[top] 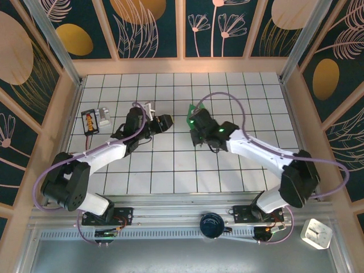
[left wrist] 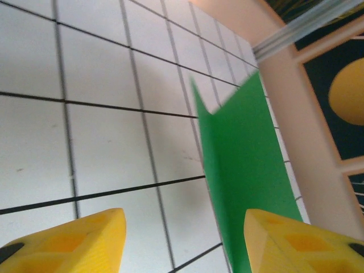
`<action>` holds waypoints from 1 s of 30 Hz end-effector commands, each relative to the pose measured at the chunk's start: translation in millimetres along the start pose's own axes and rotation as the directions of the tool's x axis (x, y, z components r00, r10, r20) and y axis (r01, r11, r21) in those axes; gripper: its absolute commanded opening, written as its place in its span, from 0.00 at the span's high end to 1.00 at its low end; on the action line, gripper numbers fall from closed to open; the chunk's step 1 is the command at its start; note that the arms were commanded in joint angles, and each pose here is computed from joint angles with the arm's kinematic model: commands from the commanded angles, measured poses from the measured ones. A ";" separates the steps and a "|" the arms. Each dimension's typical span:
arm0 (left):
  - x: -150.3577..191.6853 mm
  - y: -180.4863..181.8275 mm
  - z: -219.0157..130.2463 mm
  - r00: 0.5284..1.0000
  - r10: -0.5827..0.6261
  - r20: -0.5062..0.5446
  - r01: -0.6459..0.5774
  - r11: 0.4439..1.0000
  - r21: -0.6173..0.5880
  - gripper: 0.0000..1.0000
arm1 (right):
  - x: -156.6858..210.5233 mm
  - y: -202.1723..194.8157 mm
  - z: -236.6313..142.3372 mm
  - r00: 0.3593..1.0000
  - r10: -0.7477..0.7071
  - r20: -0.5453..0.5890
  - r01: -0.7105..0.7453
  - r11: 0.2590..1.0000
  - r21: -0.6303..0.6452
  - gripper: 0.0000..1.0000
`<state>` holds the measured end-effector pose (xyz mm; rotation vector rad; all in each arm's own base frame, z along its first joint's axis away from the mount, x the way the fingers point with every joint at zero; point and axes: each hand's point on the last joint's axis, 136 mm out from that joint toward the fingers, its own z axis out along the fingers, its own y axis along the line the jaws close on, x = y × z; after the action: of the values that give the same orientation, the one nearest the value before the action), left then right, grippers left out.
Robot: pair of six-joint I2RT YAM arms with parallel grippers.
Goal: Fold a paper plane with a square sheet of paper (pick it up from the middle)
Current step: Turn over the paper at the center of the table.
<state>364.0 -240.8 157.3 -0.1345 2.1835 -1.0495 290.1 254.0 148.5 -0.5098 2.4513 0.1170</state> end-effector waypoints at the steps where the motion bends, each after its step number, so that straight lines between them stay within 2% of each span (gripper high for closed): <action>1: 8.2 22.6 -6.8 0.999 -0.033 -0.023 0.031 0.997 -0.065 0.44 | 47.4 -5.0 16.7 0.968 -0.180 -0.177 0.202 0.972 0.119 1.00; 8: 26.1 24.8 -3.9 0.992 -0.057 -0.112 0.051 0.997 -0.057 0.45 | 83.0 61.7 31.3 0.956 -0.224 -0.192 0.202 0.971 -0.125 1.00; 13: 34.8 14.9 -0.5 0.982 -0.090 -0.164 0.093 0.996 0.005 0.47 | 96.0 79.8 35.6 0.965 -0.199 -0.171 0.155 0.959 -0.236 0.98; 19: 38.3 -1.1 8.4 0.969 -0.139 -0.206 0.161 0.983 0.093 0.53 | 99.2 88.0 41.7 0.974 -0.181 -0.139 0.136 0.949 -0.285 0.96; 26: 67.6 -9.1 43.8 0.925 -0.155 -0.346 0.215 0.966 0.141 0.67 | 103.5 90.4 48.6 0.977 -0.155 -0.148 0.107 0.950 -0.292 0.95; 30: 86.2 -9.1 62.2 0.906 -0.132 -0.403 0.201 0.970 0.134 0.69 | 103.2 91.7 49.2 0.978 -0.147 -0.147 0.098 0.950 -0.297 0.94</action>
<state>336.3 -299.5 78.2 -0.1173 2.4849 -1.3794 207.4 312.5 44.0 -0.8618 2.5715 0.3649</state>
